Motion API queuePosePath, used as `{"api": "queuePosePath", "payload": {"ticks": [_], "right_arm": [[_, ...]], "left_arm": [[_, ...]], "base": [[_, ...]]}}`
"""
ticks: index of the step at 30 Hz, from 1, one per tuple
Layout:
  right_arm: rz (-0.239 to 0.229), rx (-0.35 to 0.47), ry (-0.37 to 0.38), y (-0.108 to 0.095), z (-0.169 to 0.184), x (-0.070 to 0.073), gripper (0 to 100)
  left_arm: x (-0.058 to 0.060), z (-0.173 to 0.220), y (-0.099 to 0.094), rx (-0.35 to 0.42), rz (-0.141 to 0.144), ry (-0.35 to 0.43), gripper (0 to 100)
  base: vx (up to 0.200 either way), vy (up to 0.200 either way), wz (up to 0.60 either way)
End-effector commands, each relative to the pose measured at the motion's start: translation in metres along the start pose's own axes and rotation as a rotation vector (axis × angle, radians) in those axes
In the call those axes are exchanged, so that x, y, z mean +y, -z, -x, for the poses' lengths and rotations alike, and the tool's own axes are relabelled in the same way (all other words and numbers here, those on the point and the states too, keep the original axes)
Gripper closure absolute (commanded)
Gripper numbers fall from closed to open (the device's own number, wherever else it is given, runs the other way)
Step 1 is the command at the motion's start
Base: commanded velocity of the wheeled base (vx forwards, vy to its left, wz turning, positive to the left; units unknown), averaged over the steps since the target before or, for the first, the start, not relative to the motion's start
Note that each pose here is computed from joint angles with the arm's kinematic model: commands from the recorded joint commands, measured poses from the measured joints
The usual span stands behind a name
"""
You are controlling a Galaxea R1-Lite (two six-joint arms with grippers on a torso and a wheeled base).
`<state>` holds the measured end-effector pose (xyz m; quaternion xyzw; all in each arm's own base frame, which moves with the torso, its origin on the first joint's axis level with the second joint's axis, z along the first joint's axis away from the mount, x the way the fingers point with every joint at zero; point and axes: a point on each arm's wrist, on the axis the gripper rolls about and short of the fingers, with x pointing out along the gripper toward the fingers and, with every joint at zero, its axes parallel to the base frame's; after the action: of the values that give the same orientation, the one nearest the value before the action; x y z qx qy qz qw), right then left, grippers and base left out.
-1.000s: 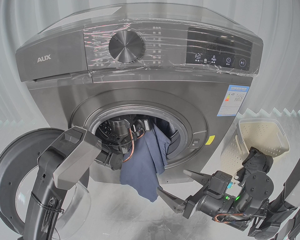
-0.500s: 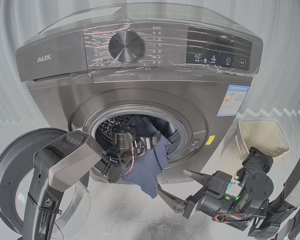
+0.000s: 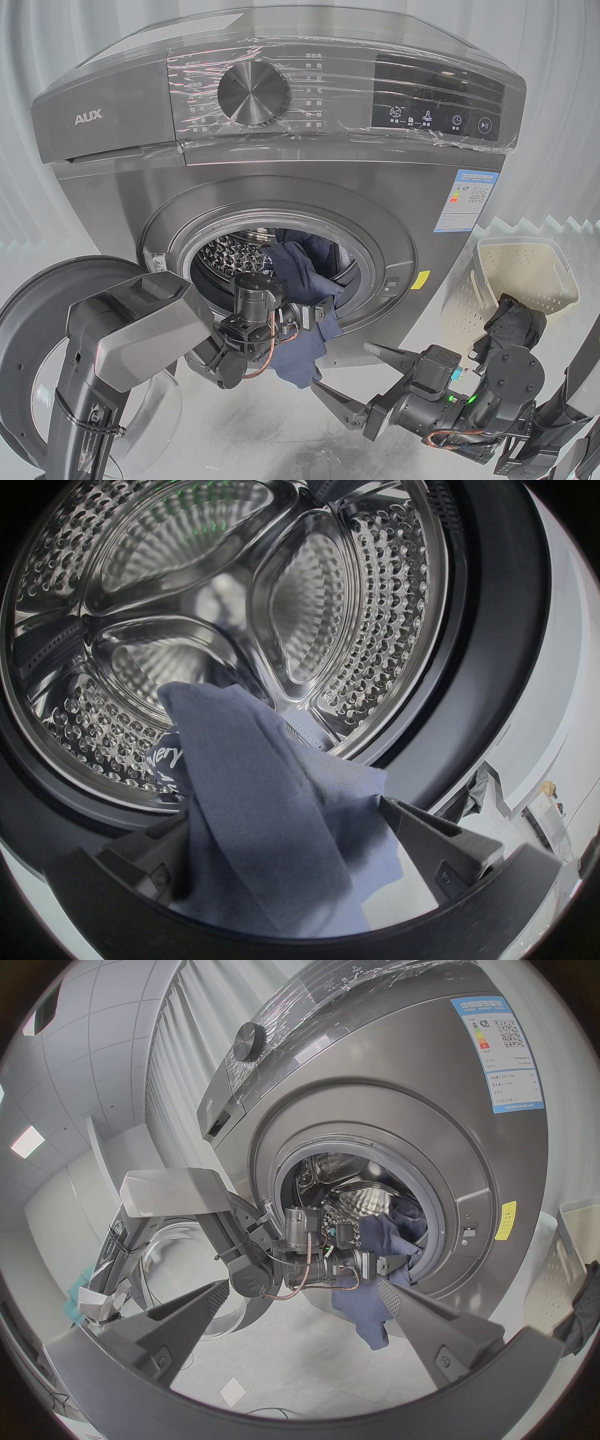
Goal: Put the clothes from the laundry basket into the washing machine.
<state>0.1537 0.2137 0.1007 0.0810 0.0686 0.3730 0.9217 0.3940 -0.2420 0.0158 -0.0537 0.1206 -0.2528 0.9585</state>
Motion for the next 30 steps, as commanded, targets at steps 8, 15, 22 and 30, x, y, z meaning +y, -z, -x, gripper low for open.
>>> {"api": "queuePosePath", "payload": {"ticks": [8, 15, 22, 30], "right_arm": [[0.0, -0.001, 0.0, 0.0, 0.0, 0.0, 0], [0.0, 0.0, 0.0, 0.0, -0.001, 0.0, 0], [0.0, -0.001, -0.007, 0.0, 0.0, 0.002, 0], [0.0, 0.0, -0.006, 0.0, 0.0, 0.002, 0]], "left_arm": [[0.007, -0.013, 0.015, 0.003, 0.005, -0.011, 100], [0.007, -0.015, -0.004, -0.074, 0.013, -0.007, 100], [0.034, -0.025, -0.046, -0.245, 0.025, -0.093, 100], [0.043, -0.034, -0.083, -0.365, 0.032, -0.11, 100]], "base": [[0.0, 0.0, 0.0], [0.0, 0.0, 0.0], [0.0, 0.0, 0.0], [0.0, 0.0, 0.0]]}}
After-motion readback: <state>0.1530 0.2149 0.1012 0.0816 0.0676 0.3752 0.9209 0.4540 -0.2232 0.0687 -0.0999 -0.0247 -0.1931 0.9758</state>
